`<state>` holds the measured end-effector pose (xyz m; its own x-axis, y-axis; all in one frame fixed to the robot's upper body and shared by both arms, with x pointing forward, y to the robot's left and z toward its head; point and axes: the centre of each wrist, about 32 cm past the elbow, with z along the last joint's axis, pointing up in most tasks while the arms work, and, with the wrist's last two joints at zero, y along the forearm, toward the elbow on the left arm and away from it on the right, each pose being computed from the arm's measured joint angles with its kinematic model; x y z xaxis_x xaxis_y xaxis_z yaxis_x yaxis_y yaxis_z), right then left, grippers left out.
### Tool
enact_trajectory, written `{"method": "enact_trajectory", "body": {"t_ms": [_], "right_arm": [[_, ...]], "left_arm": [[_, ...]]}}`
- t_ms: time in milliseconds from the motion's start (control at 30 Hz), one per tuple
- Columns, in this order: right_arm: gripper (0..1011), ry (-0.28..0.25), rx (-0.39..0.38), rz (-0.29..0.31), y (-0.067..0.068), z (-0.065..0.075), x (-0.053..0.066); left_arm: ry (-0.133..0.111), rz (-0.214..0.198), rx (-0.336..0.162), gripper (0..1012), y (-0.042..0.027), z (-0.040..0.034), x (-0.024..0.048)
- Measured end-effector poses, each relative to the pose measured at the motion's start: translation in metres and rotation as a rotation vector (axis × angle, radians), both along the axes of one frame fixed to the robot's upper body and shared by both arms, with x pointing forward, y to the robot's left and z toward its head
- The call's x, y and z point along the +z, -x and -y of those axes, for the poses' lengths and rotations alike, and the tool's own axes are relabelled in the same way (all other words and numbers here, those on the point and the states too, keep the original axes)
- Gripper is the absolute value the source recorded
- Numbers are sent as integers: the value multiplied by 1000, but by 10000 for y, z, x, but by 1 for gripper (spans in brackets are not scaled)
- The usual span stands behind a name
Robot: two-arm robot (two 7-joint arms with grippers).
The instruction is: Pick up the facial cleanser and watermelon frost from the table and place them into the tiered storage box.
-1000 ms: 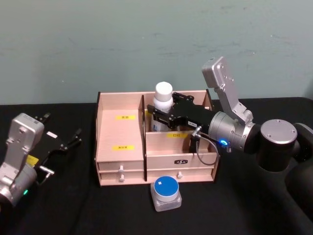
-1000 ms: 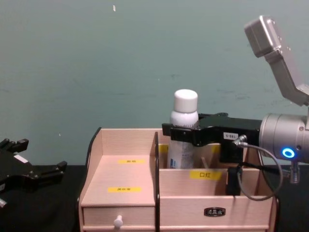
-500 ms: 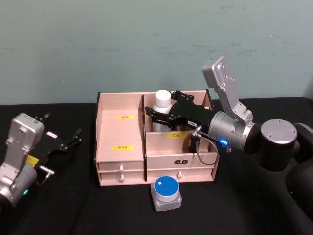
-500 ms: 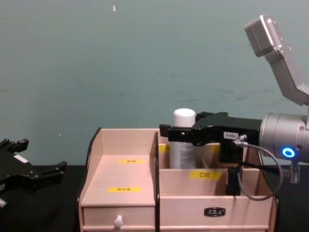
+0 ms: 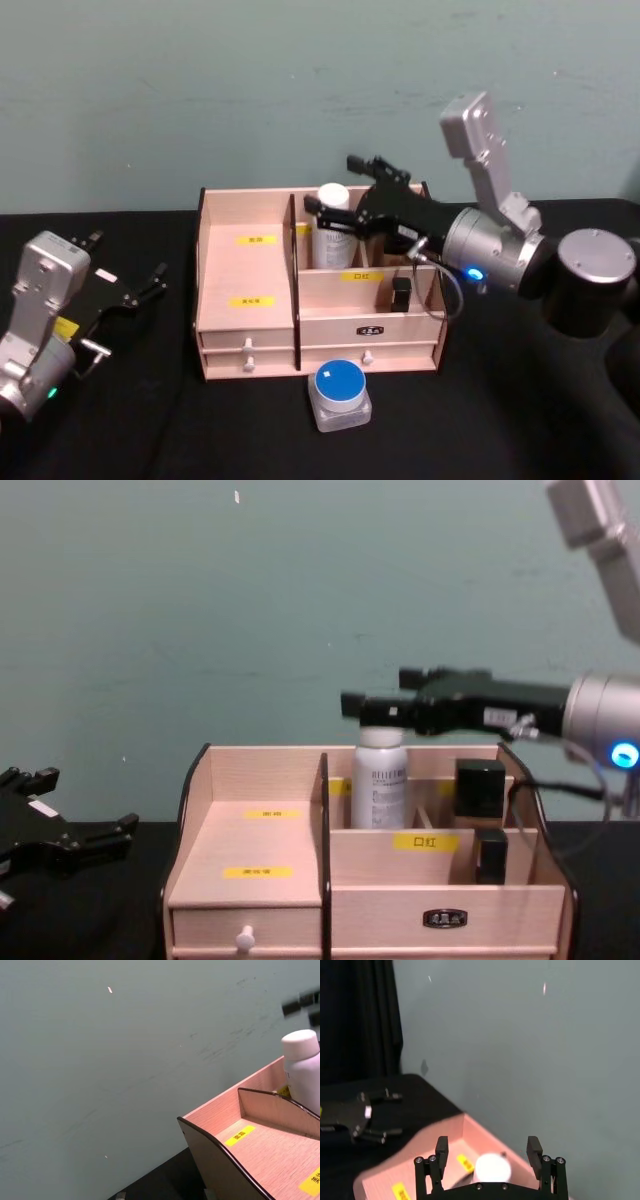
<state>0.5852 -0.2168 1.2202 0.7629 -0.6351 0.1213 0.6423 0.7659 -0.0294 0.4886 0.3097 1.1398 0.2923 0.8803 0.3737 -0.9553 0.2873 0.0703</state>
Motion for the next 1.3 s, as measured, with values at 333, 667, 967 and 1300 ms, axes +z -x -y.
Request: {"method": "enact_trajectory", "body": {"t_ms": [333, 667, 967, 1300], "right_arm": [[1002, -11, 82, 132, 418, 79, 560], [1003, -9, 193, 52, 980, 96, 407], [1003, 14, 211, -107, 1267, 154, -70], [1003, 75, 145, -209, 1413, 194, -430]], "left_arm": [[0, 0, 0, 1010, 0, 0, 0], [0, 0, 0, 1010, 0, 0, 0], [0, 0, 0, 1010, 0, 0, 0], [0, 0, 0, 1010, 0, 0, 0]]}}
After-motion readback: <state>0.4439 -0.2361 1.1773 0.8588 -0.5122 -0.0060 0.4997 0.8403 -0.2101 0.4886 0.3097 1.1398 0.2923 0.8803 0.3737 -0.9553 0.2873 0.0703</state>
